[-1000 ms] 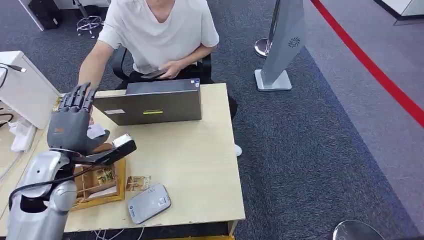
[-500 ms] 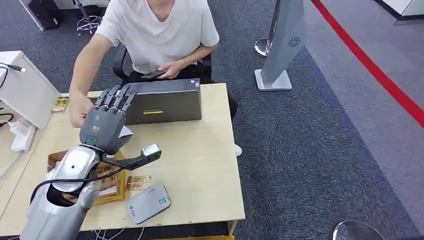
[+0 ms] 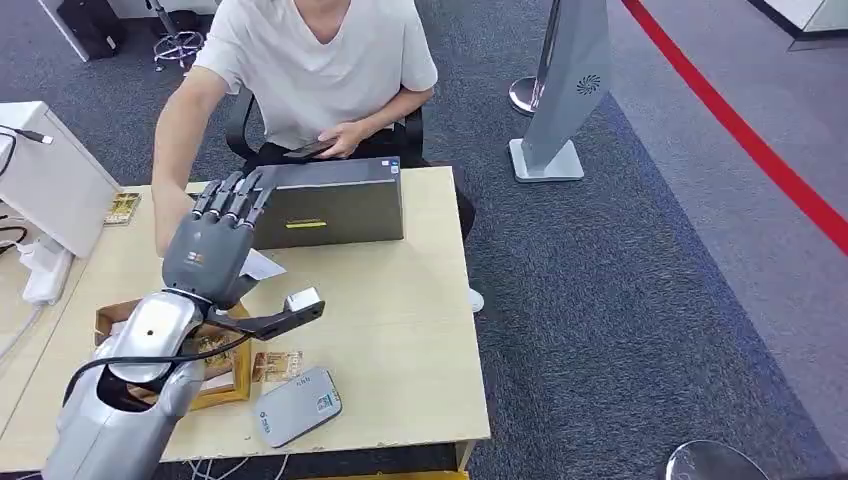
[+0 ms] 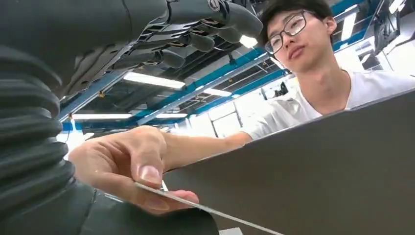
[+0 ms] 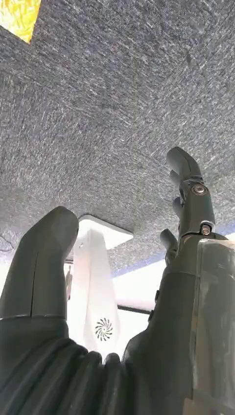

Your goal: Pass the card to the sensor for recognition and then transmit it.

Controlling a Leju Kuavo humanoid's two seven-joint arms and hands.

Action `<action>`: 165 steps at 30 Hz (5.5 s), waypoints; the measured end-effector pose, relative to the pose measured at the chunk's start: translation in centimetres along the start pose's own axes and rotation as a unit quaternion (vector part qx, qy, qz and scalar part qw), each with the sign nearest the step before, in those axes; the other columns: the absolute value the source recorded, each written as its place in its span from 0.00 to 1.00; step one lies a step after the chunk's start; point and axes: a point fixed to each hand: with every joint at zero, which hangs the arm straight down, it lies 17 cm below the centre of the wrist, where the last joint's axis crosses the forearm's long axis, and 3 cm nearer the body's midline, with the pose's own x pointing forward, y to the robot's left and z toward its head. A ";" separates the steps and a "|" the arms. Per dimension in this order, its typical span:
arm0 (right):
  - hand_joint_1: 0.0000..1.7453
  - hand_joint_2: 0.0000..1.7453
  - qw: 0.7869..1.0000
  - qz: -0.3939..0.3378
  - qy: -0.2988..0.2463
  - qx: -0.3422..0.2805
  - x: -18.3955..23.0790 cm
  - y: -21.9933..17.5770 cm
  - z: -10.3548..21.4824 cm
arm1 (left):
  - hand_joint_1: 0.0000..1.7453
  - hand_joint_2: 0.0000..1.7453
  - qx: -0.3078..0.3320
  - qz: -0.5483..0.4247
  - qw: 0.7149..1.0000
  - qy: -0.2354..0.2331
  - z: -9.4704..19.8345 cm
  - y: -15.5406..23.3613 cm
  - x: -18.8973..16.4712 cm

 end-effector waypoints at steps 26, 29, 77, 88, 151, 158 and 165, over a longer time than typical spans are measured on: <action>0.00 1.00 1.000 0.008 -0.003 -0.003 0.0 -0.1 0.0 | 1.00 1.00 -0.009 0.008 1.000 0.001 0.2 -0.8 -0.5; 0.00 1.00 1.000 0.010 -0.003 -0.003 0.0 -0.1 0.0 | 1.00 1.00 -0.009 0.008 1.000 0.001 0.2 -0.8 -0.5; 0.00 1.00 1.000 0.016 -0.002 -0.005 0.0 -0.1 0.0 | 1.00 1.00 -0.043 0.045 0.998 -0.025 4.2 -4.6 3.5; 0.00 1.00 1.000 0.015 0.001 -0.008 0.0 -0.2 0.0 | 1.00 1.00 -0.084 0.044 0.995 -0.037 6.3 -6.4 6.1; 0.00 1.00 0.999 0.032 -0.006 -0.013 0.7 0.1 0.1 | 1.00 1.00 -0.086 0.010 0.996 -0.017 6.1 -5.9 4.3; 0.00 1.00 0.999 0.035 -0.004 -0.006 0.5 0.5 0.2 | 1.00 1.00 -0.033 -0.036 0.999 0.014 1.7 -0.3 -1.3; 0.00 1.00 0.999 0.040 -0.007 0.000 0.4 0.6 0.2 | 1.00 1.00 -0.008 -0.086 0.994 0.061 -0.6 3.6 -7.3</action>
